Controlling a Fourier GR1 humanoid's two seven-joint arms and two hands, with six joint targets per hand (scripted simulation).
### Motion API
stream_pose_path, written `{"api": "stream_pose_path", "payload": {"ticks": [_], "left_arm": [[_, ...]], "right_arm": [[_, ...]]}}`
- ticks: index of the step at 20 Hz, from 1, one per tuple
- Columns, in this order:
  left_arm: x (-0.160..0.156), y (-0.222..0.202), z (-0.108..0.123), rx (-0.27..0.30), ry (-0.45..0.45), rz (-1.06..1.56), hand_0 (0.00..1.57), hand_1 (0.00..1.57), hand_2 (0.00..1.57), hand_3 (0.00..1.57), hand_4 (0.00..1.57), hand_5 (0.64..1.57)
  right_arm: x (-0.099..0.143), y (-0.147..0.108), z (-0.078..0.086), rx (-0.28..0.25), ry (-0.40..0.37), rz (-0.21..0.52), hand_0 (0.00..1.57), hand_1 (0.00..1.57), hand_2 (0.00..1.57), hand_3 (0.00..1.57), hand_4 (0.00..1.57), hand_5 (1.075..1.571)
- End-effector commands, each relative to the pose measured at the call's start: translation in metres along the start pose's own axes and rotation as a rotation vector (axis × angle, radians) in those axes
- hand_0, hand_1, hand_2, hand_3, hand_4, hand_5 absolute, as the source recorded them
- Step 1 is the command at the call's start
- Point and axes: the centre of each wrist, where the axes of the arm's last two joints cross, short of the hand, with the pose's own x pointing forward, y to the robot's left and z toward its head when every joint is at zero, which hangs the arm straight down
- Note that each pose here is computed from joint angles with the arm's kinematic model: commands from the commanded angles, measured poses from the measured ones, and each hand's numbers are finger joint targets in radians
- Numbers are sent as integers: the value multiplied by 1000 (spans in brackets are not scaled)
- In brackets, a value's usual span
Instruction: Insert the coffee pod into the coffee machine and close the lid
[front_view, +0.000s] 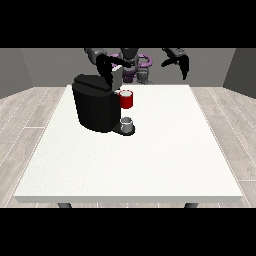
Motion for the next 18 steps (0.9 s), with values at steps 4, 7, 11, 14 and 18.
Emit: {"api": "stream_pose_path", "payload": {"ticks": [4,7,11,14,18], "left_arm": [[3,-17,-5,-46,-10,1,0,0,0,0,356,1571],[12,-21,-16,-58,-65,-19,0,0,0,0,337,1571],[22,-20,-26,-97,-99,-20,0,0,0,0,398,1571],[34,-14,-34,-103,-132,-31,0,0,0,0,407,1571],[34,-23,-36,-155,-149,-16,0,0,0,0,382,1571]], "right_arm": [[39,38,-5,84,-156,103,0,0,0,0,102,1571],[79,35,-9,41,-211,137,0,0,0,0,203,1571],[101,19,-8,5,-228,164,0,0,0,0,274,1571],[106,12,-4,-1,-255,140,0,0,0,0,96,1571],[125,3,4,-48,-258,186,0,0,0,0,87,1571]]}}
